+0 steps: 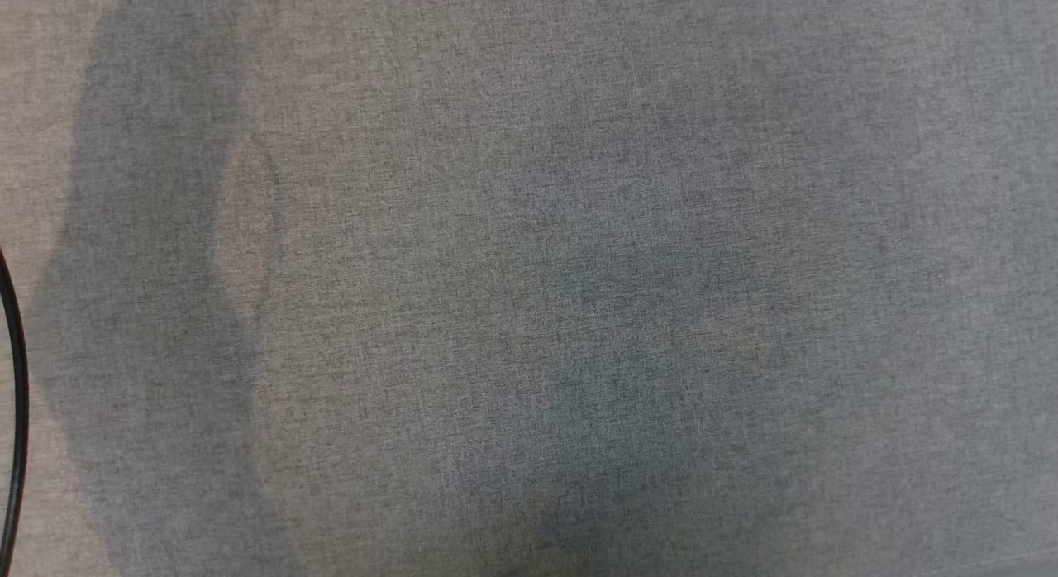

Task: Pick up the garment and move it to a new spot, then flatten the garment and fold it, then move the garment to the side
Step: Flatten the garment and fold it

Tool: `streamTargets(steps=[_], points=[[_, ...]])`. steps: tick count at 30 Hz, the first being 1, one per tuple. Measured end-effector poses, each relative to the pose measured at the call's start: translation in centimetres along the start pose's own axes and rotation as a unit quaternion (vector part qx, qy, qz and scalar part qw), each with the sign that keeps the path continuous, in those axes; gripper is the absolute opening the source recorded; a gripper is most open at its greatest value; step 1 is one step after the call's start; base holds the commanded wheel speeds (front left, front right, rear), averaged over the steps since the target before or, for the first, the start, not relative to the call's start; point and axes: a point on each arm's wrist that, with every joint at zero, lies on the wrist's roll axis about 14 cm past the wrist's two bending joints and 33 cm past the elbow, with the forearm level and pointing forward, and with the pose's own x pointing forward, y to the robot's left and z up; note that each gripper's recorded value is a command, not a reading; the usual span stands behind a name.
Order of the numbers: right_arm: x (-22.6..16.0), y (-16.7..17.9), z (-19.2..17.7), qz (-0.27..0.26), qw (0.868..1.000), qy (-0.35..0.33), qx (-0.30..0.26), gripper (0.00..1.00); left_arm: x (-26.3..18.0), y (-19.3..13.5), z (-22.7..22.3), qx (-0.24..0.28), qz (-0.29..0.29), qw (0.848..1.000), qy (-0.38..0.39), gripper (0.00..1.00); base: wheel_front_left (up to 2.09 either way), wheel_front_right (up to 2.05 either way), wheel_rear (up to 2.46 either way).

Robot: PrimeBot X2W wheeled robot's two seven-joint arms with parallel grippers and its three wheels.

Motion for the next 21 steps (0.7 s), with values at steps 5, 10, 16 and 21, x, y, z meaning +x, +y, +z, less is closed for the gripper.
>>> streamTargets(steps=[5, 10, 16, 21], points=[[0.3, 0.6, 0.3, 0.009, 1.0, -0.019, 0.002, 0.0, 0.7, -0.7, -0.4, -0.015, -0.004, 1.0, -0.006, 0.0, 0.0, 0.0, 0.0], [-1.5, 1.3, -4.8, 0.015, 0.999, 0.05, 0.014, 0.0, 0.0, -1.2, -5.0, -0.026, -0.005, 0.997, 0.066, 0.0, 0.0, 0.0, 0.0], [-5.4, 2.8, -10.9, 0.025, 0.989, 0.143, 0.041, 0.0, -3.1, -3.4, -12.8, -0.052, -0.019, 0.98, 0.19, 0.0, 0.0, 0.0, 0.0], [-9.1, 4.8, -13.2, 0.053, 0.982, 0.178, 0.048, 0.0, -6.5, -5.4, -17.0, -0.083, -0.036, 0.962, 0.257, 0.0, 0.0, 0.0, 0.0]])
